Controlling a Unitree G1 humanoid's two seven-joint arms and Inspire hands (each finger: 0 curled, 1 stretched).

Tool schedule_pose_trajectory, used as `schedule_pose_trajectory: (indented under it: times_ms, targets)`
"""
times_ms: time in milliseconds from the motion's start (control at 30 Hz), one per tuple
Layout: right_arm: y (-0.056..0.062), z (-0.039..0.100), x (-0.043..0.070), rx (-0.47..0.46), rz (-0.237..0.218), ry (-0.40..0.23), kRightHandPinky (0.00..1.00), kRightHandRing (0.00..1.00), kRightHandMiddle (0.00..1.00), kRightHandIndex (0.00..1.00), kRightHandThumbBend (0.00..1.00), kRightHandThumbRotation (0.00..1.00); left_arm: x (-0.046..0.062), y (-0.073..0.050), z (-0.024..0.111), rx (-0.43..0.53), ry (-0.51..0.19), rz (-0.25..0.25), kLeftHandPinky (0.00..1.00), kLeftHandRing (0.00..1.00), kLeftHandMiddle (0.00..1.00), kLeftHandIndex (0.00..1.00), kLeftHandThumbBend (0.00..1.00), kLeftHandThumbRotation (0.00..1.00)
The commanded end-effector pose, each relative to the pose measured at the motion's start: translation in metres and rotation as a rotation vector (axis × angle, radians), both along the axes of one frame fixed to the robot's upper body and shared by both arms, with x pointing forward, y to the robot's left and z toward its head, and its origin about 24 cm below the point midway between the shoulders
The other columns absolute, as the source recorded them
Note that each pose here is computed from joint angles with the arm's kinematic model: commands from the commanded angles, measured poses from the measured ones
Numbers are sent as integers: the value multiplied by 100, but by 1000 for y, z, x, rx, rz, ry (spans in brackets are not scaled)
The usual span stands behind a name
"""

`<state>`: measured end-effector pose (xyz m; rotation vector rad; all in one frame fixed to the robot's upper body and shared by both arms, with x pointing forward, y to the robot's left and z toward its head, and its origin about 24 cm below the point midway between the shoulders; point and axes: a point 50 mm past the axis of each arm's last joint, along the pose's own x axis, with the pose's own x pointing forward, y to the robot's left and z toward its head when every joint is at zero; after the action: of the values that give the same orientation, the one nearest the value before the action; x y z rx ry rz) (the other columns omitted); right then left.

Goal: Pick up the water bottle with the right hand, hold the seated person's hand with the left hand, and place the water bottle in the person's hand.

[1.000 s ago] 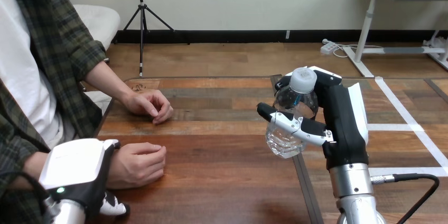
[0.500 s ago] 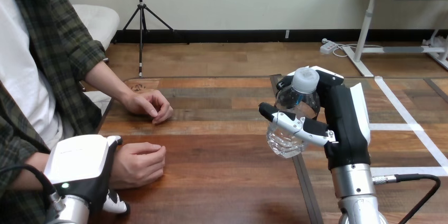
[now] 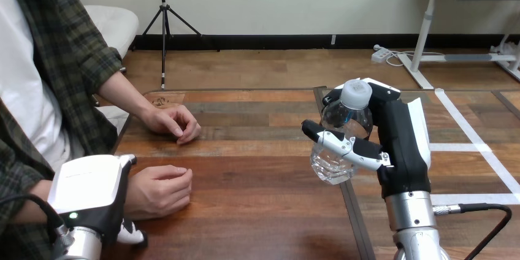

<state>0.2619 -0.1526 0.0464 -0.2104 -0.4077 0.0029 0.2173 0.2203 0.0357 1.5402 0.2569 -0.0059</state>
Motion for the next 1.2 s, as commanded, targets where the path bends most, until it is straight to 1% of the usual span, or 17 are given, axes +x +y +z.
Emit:
schedule_pose_trajectory:
  times_ms: [0, 300, 633, 767, 933, 1167]
  targets:
    - [0, 28, 13, 11, 13, -135, 36, 39, 42, 41, 68, 0, 12, 5, 4, 55, -63, 6, 83, 84, 85, 83, 91, 0]
    - [0, 27, 13, 15, 18, -136, 36, 39, 42, 41, 67, 0, 16, 7, 0, 89, -60, 22, 83, 84, 85, 83, 90, 0]
    - [0, 27, 13, 12, 16, -137, 36, 39, 41, 41, 67, 0, 19, 10, -6, 99, -67, 37, 83, 84, 84, 83, 90, 0]
    - [0, 27, 13, 13, 16, -137, 36, 39, 41, 41, 67, 0, 21, 11, -8, 117, -57, 57, 83, 83, 84, 82, 89, 0]
    - [-1, 27, 13, 9, 14, -137, 36, 39, 41, 41, 67, 0, 23, 13, -10, 120, -56, 67, 82, 82, 83, 81, 90, 0]
    - [-1, 28, 13, 9, 14, -139, 36, 39, 41, 41, 68, 0, 25, 15, -12, 127, -27, 92, 80, 81, 82, 80, 88, 0]
